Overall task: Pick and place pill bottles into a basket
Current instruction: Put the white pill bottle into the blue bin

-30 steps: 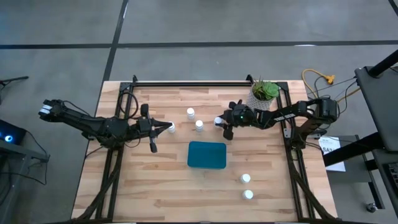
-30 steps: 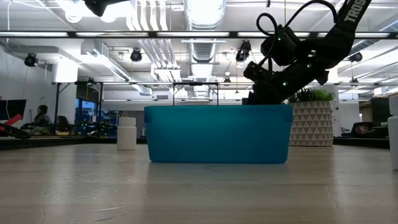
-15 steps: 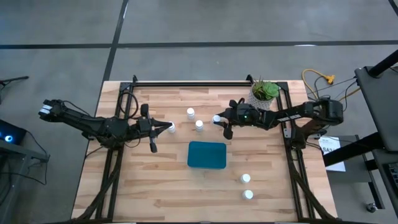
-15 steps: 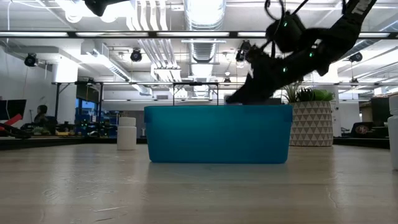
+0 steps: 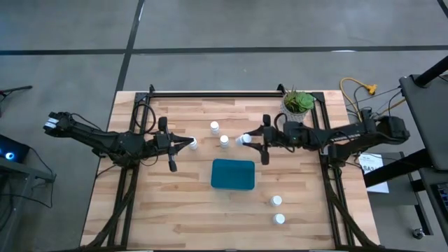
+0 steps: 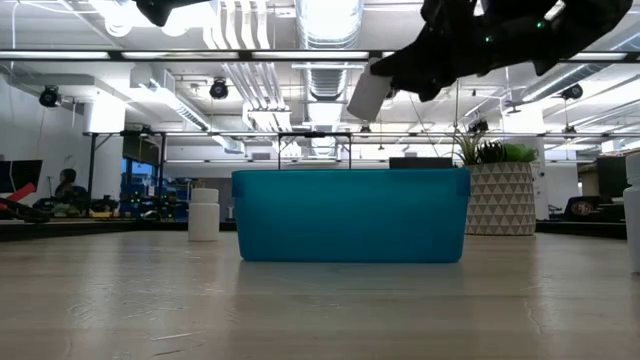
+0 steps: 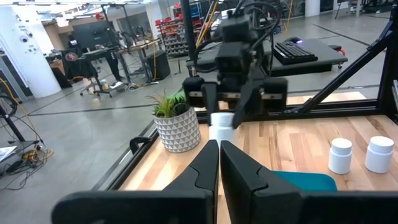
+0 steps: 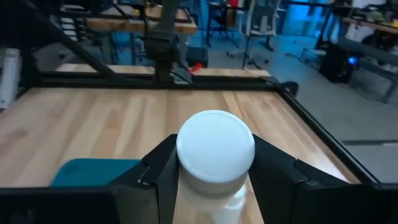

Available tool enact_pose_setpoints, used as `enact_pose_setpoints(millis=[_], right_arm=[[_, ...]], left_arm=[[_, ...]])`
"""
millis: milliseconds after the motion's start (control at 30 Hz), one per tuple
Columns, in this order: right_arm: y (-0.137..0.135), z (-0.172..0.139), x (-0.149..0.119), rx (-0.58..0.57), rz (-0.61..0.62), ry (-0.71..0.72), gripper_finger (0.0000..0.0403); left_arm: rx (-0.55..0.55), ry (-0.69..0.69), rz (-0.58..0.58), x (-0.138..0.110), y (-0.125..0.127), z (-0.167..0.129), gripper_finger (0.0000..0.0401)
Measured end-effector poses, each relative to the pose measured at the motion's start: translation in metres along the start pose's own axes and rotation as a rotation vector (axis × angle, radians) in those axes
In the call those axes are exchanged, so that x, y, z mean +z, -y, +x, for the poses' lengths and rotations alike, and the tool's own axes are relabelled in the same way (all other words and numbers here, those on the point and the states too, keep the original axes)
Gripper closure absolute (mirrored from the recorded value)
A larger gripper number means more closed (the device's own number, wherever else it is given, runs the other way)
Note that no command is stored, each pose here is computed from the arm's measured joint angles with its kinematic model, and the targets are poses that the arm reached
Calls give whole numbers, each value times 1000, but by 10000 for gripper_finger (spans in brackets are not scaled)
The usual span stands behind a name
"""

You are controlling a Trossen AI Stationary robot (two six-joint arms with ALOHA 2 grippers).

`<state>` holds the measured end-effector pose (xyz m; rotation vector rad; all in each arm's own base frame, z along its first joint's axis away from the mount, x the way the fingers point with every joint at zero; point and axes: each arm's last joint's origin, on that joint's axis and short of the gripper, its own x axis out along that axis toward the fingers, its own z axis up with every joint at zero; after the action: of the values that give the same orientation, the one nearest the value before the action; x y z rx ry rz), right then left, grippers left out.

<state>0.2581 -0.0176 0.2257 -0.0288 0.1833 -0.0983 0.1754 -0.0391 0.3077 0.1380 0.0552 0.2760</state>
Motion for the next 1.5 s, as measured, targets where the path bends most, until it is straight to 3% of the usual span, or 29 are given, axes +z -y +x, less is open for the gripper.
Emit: enact_pose_setpoints(millis=[667,1500], right_arm=[[-48,2,-15,153,31,-93,253],[-57,13,-52,110,92,-327,253]], left_arm=[[1,2,20,0,0,0,401],[1,9,15,1,0,0,401]])
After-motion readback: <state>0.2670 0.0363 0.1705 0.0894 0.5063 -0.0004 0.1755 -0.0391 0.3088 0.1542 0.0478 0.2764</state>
